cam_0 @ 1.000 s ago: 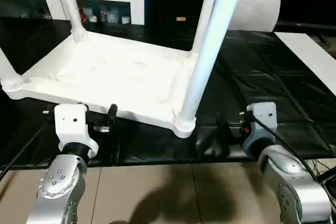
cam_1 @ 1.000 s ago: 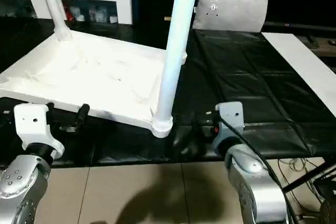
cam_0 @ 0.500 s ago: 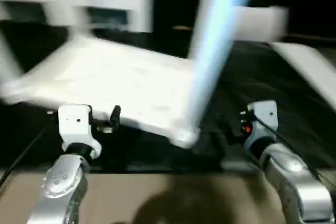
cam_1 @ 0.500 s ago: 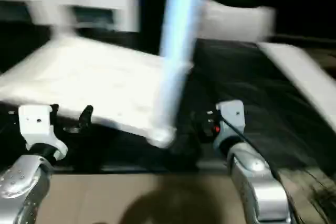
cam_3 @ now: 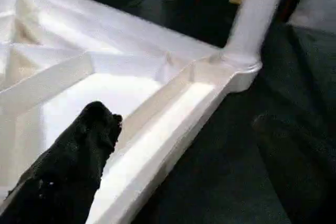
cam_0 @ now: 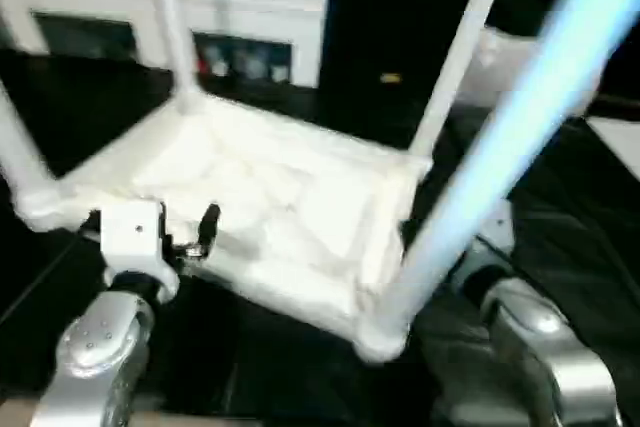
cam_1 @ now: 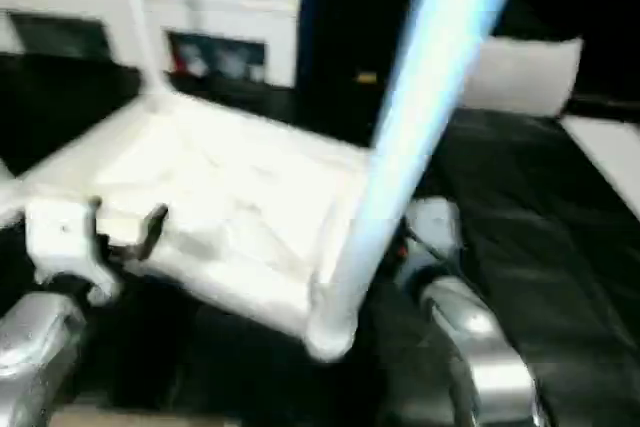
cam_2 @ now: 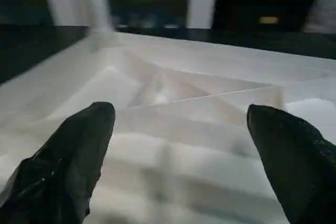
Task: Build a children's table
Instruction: Rotate table base
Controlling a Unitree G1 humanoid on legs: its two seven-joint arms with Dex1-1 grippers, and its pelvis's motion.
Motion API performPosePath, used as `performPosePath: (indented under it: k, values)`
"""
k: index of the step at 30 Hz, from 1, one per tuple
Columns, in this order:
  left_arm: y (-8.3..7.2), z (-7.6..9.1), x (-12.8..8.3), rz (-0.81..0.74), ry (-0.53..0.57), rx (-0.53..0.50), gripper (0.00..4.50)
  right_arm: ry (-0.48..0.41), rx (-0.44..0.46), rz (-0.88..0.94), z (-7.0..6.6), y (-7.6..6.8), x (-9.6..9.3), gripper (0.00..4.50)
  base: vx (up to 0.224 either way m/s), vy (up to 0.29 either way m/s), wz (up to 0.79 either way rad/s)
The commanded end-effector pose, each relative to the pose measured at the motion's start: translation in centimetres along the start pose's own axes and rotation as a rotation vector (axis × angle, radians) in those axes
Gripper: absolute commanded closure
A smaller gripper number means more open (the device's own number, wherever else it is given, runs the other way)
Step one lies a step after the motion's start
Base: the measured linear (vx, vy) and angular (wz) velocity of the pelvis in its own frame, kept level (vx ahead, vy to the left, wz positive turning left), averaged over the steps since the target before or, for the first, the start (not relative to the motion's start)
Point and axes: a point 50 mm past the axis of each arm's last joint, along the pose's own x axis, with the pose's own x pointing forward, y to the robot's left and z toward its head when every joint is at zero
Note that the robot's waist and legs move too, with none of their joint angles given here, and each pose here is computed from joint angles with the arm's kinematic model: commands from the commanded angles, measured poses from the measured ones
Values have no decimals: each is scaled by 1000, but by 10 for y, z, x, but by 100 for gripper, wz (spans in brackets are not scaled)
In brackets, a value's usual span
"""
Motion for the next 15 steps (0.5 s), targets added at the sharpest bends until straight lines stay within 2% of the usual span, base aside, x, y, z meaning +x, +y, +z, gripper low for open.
performPosePath:
  k: [1, 4, 8, 10, 15]
  values:
    - [-8, 2, 3, -89, -16, -18, 7, -3, -14, -36, 1, -10, -4, 0, 0, 0, 0]
    - [-3, 5, 9, -169, -28, -1, 7, -26, -28, -11, 4, -13, -4, 0, 0, 0, 0]
    - [2, 5, 17, -286, -6, 55, 7, -33, -94, 26, 8, -14, -3, 0, -22, -22, -3]
    - [2, 7, 23, -400, 19, 90, 7, -46, -105, 54, 12, -18, -1, 0, -67, -12, -5]
    - [-3, 12, 30, -605, 50, 130, 7, -52, -147, 62, 18, -25, 2, 0, -41, -6, 0]
